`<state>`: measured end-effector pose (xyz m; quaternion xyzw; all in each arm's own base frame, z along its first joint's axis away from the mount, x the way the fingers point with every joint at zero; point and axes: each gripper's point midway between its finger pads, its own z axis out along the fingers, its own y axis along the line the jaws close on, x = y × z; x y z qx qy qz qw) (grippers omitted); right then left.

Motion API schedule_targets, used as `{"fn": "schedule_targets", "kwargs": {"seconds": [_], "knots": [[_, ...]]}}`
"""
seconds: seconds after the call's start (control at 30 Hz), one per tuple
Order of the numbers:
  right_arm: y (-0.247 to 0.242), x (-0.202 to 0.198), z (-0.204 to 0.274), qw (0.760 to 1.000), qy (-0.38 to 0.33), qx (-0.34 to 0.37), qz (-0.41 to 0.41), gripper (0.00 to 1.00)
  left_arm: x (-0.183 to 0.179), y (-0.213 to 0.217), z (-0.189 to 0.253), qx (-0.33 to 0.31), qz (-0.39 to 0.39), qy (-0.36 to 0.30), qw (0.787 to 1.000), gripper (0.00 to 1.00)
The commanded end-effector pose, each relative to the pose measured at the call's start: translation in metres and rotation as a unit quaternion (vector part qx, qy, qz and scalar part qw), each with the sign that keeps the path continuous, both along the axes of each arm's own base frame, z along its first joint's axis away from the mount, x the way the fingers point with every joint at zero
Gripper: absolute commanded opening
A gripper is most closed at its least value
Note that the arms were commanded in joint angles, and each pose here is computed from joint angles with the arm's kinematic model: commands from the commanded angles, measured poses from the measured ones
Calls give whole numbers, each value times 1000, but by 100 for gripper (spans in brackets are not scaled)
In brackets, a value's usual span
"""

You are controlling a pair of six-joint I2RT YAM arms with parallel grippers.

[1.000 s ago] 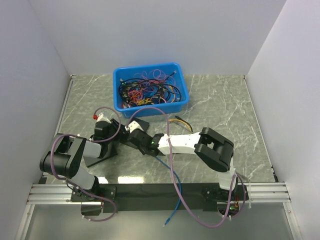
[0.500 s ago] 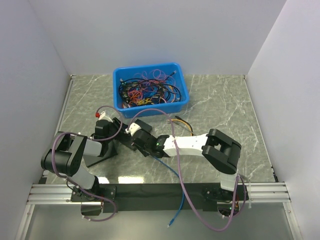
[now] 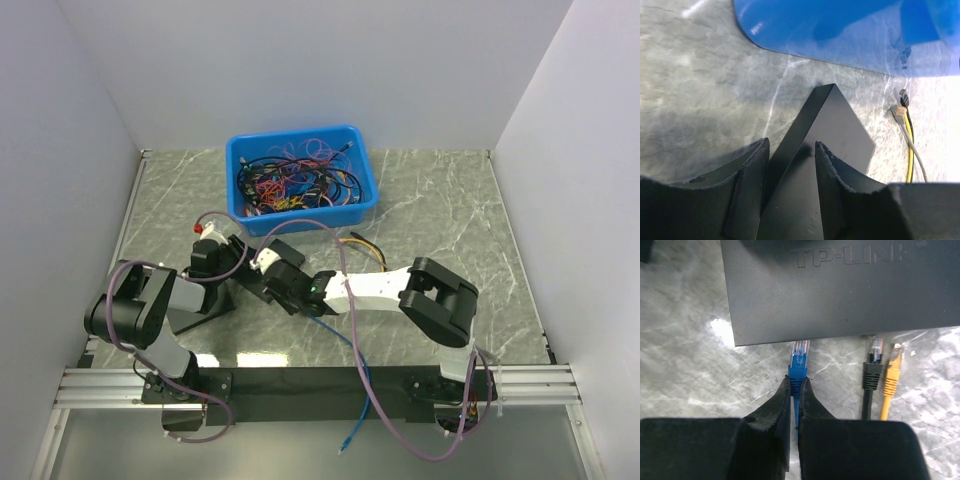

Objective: Insert the plug into the switch port

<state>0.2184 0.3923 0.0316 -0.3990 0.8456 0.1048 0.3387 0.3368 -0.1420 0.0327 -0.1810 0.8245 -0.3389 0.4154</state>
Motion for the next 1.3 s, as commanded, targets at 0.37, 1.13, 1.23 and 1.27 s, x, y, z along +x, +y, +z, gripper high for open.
{"fn": "schedule_targets", "kwargs": {"seconds": [0.37,1.13,1.23,1.27], "knots": [[57,33,65,994,-52,98,4,0,-38,-43,-33,24,-101,32,994,46],[72,68,82,989,-86,119,19,0,-60,-56,-45,10,-130,46,990,45],[81,76,98,984,-103,145,20,0,-65,-56,-47,10,-129,49,990,44],[83,79,101,983,-105,150,24,0,-66,-56,-47,10,-129,50,990,45]]}}
